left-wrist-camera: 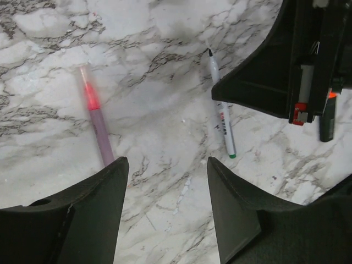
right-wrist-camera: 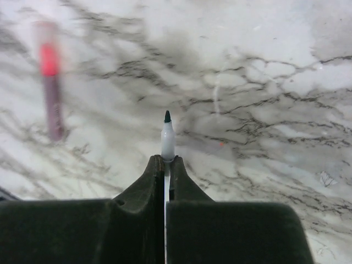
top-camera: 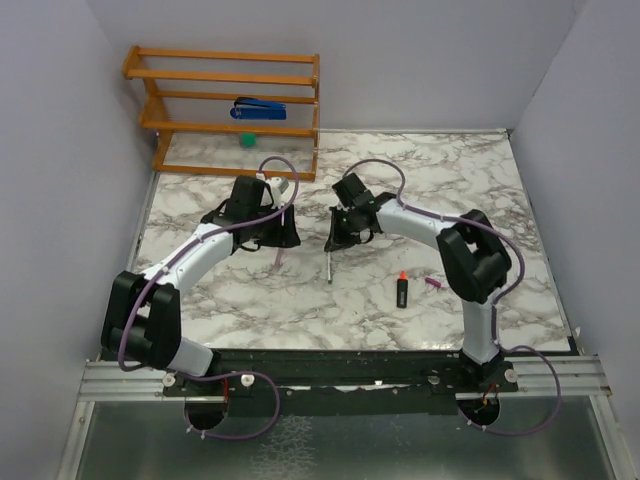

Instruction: Insert the pens into the pen caps

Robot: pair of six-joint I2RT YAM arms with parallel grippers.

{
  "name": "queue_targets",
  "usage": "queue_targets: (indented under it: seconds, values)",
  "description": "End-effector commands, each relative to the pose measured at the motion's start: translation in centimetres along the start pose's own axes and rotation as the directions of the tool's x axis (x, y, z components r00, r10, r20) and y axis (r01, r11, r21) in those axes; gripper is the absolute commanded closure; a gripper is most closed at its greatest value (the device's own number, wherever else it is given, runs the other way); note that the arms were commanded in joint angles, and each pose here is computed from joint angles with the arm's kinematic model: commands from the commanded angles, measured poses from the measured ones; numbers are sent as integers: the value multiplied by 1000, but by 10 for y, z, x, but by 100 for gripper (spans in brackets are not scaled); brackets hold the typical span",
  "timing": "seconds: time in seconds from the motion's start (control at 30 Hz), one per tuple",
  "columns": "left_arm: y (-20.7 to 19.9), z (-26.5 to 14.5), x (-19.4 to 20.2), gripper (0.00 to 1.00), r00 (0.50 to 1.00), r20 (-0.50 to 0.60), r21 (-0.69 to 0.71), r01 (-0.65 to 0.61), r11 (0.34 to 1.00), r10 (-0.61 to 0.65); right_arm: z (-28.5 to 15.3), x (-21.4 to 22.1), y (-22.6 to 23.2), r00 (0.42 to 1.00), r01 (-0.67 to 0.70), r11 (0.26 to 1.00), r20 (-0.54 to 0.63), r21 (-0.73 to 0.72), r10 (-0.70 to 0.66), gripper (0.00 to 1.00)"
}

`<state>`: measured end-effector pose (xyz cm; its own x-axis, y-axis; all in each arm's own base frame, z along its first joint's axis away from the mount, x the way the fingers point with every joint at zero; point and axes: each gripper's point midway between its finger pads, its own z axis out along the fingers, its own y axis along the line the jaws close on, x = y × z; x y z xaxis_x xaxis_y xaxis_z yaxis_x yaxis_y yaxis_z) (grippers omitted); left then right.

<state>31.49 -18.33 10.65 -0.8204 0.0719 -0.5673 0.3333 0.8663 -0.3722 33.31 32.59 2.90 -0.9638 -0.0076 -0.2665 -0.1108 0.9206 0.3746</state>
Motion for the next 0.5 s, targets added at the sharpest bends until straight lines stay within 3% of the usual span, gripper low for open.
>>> queue_targets:
  seconds: [0.0,0.23,0.47]
  values:
    - [-38,-17,-32,39,984,170,209,18,978,-54,-71,-66,75,904,243,909,418,-339,-85,100]
    - [-65,-26,-61,38,931,332,368,18,930,-149,-128,-101,94,813,379,776,582,-504,-18,100]
    - [-88,-48,-83,37,873,471,456,-118,882,-127,-177,-113,108,735,501,678,678,-538,-5,100]
